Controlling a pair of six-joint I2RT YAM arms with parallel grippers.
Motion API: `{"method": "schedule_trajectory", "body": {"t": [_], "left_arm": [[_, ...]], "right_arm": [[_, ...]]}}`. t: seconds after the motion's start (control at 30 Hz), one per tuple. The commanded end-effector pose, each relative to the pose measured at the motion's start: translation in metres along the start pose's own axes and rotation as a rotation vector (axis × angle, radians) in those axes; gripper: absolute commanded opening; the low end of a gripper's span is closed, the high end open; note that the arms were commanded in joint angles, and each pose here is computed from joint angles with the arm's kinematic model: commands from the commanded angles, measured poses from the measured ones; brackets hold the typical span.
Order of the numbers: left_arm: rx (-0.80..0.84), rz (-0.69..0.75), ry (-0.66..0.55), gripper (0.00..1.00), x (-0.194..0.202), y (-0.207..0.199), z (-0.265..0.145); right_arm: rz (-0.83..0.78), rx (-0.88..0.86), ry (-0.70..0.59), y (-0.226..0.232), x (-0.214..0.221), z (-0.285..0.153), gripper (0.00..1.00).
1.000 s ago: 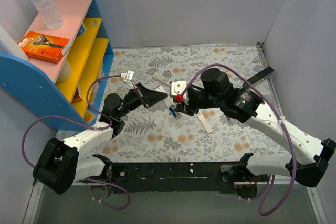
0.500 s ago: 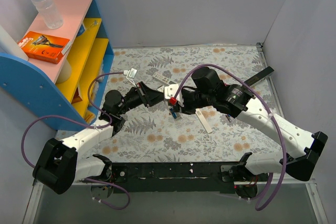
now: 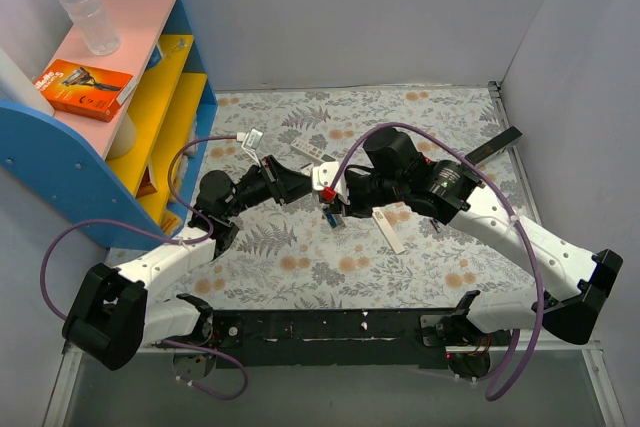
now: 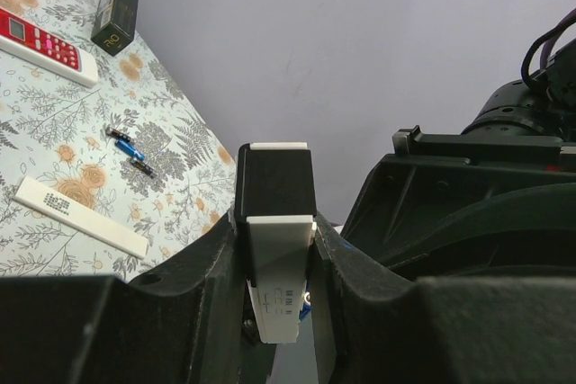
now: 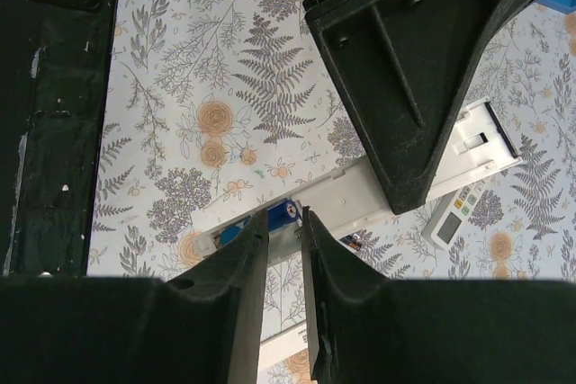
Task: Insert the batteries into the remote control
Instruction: Load the battery into the remote control.
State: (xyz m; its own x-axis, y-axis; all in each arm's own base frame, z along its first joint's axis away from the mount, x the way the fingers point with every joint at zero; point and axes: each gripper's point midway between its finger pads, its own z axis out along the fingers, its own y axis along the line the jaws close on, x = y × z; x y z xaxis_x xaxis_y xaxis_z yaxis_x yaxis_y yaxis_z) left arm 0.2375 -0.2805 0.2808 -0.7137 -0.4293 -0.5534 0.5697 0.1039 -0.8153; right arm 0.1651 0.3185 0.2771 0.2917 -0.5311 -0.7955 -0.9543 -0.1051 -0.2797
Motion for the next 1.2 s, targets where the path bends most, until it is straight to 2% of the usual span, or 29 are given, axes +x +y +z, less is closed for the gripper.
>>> {"method": "schedule_trajectory", "body": {"t": [0.0, 0.53, 0.83, 1.17], "left_arm": [[0.051, 0.048, -0.002, 0.00, -0.009, -0.019, 0.004], [0.068, 0.035, -0.013, 0.00, -0.010, -0.023, 0.004], [0.125, -0.005, -0.086, 0.00, -0.021, -0.037, 0.001], [0.203, 0.009, -0.145, 0.00, -0.034, -0.061, -0.003]], "right_arm": [[-0.035, 0.012, -0.041, -0.007, -0.015, -0.002, 0.28], [-0.012, -0.040, -0.002, 0.001, -0.002, 0.007, 0.25], [0.011, -0.058, 0.026, 0.010, 0.013, 0.011, 0.18], [0.054, -0.055, 0.085, 0.021, 0.046, 0.021, 0.16]]}}
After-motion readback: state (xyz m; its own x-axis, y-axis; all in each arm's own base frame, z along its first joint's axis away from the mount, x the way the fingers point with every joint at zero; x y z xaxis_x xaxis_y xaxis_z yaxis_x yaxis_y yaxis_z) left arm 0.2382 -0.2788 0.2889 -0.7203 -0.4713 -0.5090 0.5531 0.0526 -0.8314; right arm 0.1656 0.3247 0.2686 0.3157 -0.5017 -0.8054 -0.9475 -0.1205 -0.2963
